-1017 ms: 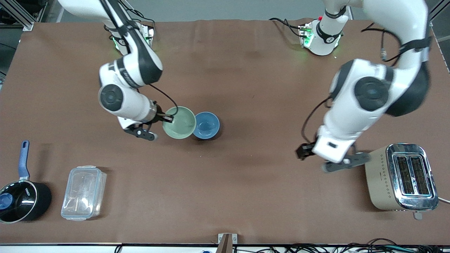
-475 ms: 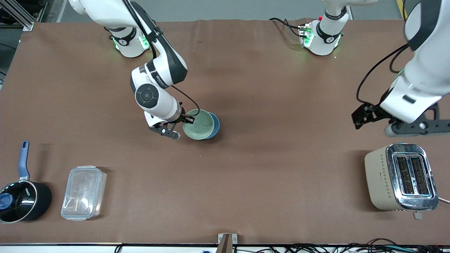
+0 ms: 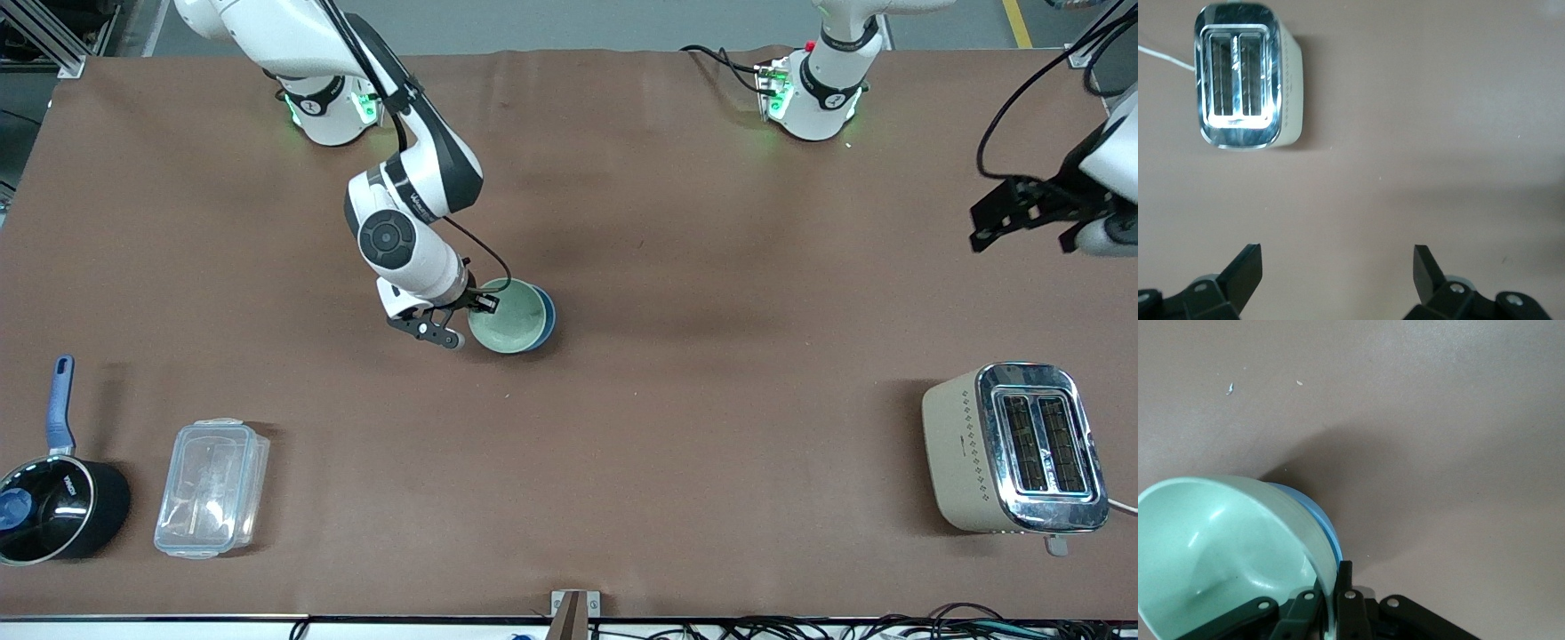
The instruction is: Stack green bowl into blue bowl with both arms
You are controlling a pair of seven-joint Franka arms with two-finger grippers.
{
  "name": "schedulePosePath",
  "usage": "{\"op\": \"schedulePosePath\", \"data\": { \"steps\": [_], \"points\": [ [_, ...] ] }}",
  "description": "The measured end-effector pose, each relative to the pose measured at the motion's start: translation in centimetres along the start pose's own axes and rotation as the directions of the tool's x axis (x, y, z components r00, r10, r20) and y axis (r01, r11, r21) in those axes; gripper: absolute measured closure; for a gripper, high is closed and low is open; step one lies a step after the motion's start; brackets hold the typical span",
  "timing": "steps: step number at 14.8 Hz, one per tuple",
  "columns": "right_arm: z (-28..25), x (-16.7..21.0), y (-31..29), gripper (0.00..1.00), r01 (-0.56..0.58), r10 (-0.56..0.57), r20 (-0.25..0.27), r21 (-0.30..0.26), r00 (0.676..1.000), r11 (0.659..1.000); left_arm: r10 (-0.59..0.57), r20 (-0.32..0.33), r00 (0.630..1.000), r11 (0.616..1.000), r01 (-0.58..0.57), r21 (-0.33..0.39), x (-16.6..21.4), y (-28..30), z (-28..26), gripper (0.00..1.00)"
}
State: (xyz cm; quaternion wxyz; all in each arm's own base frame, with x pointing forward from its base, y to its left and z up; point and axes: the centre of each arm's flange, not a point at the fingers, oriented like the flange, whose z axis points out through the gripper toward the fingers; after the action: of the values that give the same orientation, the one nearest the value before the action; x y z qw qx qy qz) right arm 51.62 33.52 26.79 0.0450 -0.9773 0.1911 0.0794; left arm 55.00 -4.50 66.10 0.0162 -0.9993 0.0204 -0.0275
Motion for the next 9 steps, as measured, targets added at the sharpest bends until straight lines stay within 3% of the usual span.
{"op": "schedulePosePath", "data": {
  "steps": [9],
  "points": [
    [1.3, -2.4, -1.4, 0.89, 0.033, -0.033, 0.004, -0.013, 0.999, 0.999, 0.010, 0.018, 1.000, 1.000, -0.010, 0.001, -0.6, 0.5, 0.5, 0.00]
  ]
}}
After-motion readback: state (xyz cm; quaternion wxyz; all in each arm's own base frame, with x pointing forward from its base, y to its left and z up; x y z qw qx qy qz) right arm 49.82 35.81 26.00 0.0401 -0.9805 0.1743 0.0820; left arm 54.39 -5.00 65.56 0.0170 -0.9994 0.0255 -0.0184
